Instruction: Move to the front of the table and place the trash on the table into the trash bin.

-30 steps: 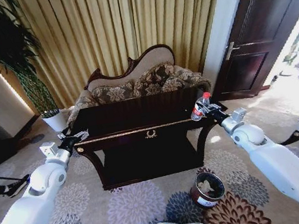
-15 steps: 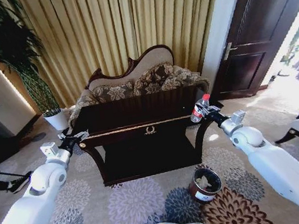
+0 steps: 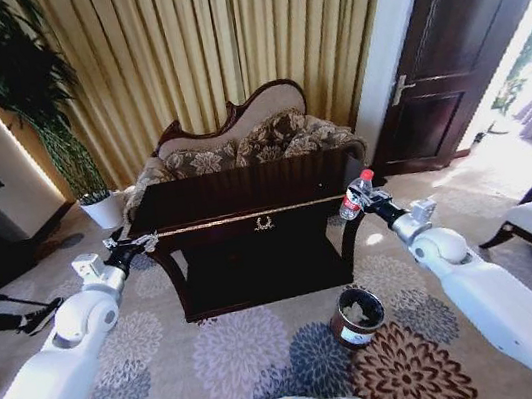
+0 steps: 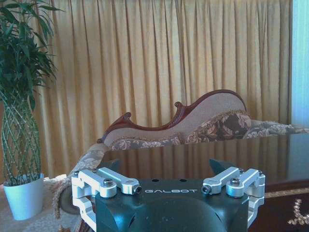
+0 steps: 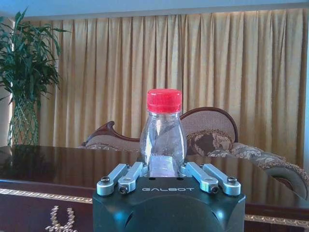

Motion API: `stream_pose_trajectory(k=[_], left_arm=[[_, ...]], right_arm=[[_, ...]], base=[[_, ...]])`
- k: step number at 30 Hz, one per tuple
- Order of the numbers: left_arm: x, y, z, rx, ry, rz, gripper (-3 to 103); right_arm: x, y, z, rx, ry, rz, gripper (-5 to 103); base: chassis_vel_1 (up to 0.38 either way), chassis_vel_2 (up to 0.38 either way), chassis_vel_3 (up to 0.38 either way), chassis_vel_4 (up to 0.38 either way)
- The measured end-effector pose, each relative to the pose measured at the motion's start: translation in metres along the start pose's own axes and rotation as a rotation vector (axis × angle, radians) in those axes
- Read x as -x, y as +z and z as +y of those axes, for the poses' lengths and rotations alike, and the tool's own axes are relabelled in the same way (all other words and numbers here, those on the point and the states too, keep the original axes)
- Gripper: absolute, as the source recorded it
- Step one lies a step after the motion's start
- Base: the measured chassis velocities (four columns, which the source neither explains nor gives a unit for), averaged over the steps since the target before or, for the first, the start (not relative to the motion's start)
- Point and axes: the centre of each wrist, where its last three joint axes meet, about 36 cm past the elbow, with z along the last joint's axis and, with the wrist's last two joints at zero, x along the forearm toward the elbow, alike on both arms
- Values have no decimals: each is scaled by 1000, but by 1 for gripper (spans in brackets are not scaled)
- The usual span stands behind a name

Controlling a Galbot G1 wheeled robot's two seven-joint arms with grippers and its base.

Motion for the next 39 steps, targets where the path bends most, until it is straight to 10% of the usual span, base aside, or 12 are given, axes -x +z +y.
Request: stream_pose_trajectory(k=[15, 39], left_arm=[[0, 5, -1, -10, -4, 4, 100], [-5, 16, -2, -6, -17, -12, 100]], right_arm=[[12, 34, 28, 30, -1, 27, 25], [68, 218, 34, -98, 171, 498, 25]], base=[[80, -81, -84, 75], [0, 0, 0, 0]])
